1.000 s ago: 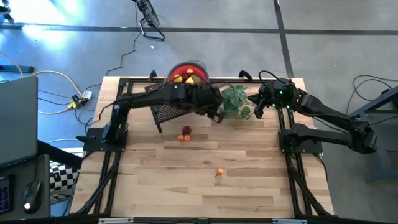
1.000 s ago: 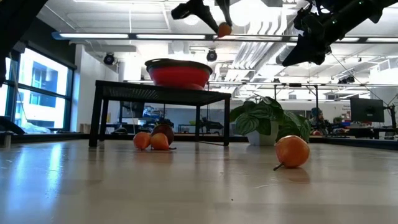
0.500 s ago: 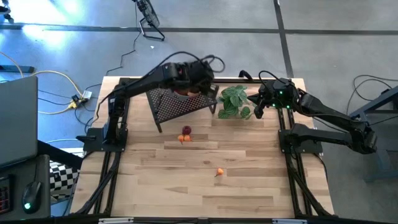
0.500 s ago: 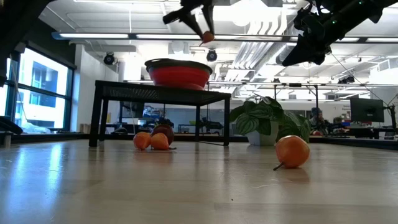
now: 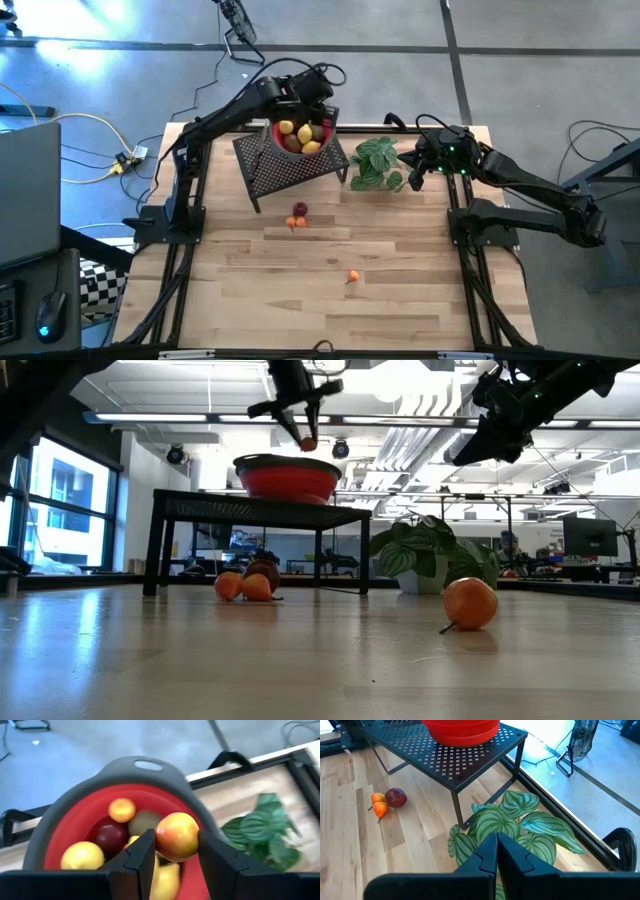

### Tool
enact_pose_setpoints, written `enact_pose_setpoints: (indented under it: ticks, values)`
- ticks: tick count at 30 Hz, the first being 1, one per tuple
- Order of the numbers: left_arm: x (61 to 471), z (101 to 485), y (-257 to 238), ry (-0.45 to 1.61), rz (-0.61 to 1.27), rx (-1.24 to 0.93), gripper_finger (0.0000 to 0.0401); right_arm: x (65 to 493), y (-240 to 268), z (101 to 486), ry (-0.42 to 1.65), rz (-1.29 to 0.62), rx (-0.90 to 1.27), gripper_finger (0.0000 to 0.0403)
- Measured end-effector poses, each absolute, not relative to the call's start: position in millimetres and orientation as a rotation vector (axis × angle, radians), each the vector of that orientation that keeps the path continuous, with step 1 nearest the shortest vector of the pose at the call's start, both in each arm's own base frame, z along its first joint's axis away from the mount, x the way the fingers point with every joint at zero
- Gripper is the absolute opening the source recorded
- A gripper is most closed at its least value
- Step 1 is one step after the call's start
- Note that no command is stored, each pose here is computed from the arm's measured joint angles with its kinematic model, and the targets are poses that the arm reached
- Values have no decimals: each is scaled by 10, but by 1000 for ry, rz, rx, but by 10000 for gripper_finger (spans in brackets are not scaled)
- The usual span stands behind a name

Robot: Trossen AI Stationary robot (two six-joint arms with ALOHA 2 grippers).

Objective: Pick & Place Fruit
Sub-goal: Put the orange pear into the red basket on the shelf

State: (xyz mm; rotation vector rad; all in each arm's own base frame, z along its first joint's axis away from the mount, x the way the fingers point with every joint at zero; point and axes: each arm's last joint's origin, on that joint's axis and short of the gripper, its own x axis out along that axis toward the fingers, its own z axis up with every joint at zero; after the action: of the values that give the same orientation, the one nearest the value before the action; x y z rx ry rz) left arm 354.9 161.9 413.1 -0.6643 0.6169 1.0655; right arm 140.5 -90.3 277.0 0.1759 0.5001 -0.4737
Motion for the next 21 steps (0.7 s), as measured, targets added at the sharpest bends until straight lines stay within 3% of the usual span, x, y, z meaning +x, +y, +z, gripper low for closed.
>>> enact_pose_setpoints:
  ticks: [21]
  values:
    - [3785,3653,1872,764,1194,-532,131,1420,-914,2803,463,-475,162,2]
